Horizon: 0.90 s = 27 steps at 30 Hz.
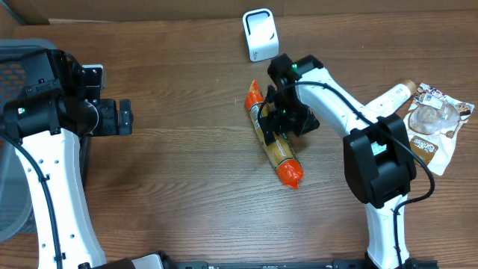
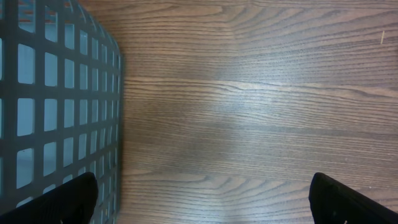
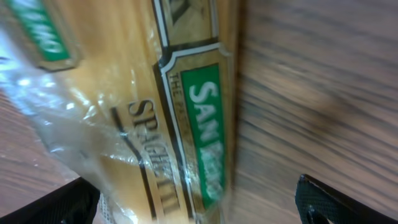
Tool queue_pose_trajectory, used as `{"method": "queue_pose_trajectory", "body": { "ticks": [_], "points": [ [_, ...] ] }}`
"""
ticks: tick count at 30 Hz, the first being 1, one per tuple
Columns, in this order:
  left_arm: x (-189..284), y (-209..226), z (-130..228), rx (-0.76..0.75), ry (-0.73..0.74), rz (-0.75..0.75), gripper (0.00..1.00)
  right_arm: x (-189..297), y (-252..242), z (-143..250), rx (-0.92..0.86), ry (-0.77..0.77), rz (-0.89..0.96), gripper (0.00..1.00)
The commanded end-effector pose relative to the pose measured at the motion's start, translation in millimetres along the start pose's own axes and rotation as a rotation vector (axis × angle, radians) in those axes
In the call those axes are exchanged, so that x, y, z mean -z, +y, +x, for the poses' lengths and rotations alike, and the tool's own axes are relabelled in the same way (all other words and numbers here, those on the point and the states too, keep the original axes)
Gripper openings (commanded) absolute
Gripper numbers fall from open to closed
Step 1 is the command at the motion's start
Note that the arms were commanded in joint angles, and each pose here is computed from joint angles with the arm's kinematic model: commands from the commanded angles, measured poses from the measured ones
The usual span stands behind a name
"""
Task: Scan the item barcode
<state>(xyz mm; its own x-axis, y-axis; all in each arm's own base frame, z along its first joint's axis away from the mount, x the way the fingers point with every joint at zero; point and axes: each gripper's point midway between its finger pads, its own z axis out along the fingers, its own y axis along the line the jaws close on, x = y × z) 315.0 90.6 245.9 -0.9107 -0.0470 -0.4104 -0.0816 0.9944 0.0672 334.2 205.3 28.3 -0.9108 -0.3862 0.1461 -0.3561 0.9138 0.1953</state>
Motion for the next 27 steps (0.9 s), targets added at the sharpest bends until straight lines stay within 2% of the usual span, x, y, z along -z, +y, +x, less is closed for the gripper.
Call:
{"method": "queue_pose_trajectory", "body": {
  "ticks": [1,10,13,23,27],
  "points": [
    [5,-3,-2,-0.029,-0.019,0.012,1.0,-17,7,14,0.023,0.053,-0.039,1.0],
    [5,-3,-2,-0.029,-0.019,0.012,1.0,-22,10,22,0.03,0.076,-0.035,0.99],
    [5,-3,-2,-0.029,-0.019,0.012,1.0,-10,11,18,0.031,0.058,-0.033,0.95],
    [5,-3,-2,-0.029,-0.019,0.012,1.0,54,17,10,0.054,-0.093,0.01,0.95],
    [5,-3,-2,-0.029,-0.019,0.012,0.99,58,25,20,0.061,-0.073,-0.01,0.97]
  ]
}}
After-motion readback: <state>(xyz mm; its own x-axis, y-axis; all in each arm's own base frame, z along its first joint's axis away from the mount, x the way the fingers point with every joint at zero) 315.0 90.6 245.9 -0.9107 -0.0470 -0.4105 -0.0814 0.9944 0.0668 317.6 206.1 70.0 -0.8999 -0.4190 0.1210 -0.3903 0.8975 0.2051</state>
